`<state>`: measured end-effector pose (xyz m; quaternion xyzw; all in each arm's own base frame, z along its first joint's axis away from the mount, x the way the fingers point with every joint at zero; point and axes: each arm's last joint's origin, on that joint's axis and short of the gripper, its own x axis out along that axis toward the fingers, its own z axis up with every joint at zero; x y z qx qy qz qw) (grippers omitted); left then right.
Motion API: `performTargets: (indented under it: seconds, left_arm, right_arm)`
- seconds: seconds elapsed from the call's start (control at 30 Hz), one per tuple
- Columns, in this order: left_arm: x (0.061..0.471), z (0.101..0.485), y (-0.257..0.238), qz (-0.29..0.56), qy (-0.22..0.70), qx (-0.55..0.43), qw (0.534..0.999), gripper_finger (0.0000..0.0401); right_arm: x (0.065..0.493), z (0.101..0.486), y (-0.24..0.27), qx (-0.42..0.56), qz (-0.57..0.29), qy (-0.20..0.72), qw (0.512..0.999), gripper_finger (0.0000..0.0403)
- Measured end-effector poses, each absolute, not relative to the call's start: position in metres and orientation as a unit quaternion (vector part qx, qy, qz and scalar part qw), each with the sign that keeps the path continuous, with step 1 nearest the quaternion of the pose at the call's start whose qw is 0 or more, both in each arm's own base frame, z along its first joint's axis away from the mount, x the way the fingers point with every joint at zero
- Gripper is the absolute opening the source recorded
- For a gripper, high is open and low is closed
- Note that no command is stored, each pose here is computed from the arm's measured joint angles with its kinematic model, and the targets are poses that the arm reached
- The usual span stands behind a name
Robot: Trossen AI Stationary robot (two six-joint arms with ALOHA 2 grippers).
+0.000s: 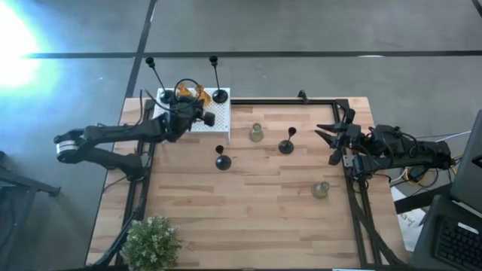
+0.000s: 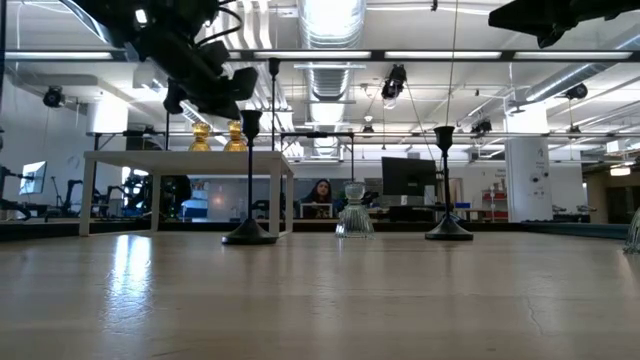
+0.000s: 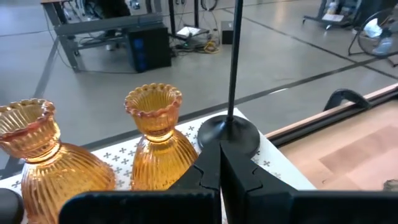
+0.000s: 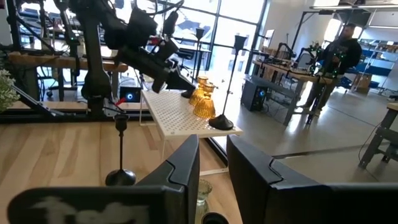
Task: Pick & Place candle stick holders
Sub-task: Put the orange candle holder on the shelf
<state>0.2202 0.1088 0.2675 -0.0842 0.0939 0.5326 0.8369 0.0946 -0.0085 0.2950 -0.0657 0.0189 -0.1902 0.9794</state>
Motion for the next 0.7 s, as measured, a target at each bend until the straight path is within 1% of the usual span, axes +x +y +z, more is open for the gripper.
performTargets:
  seconds: [0.23, 0.4, 0.7]
  left_arm:
    - [0.2276, 0.2625, 0.1121, 0.538, 0.109, -0.085, 0.831, 0.0]
    - [0.2247, 0.2618, 0.1124, 0.565, 0.121, -0.083, 0.812, 0.0]
    - [0.2223, 0.2607, 0.1186, 0.575, 0.123, -0.083, 0.804, 0.0]
  right_arm:
    - [0.0946, 0.2949, -0.0085, -0.064, -0.19, 0.019, 0.979, 0.0078]
    - [0.0946, 0.2948, -0.0085, -0.064, -0.19, 0.019, 0.979, 0.0086]
    - [0.0945, 0.2951, -0.0085, -0.065, -0.19, 0.019, 0.979, 0.0088]
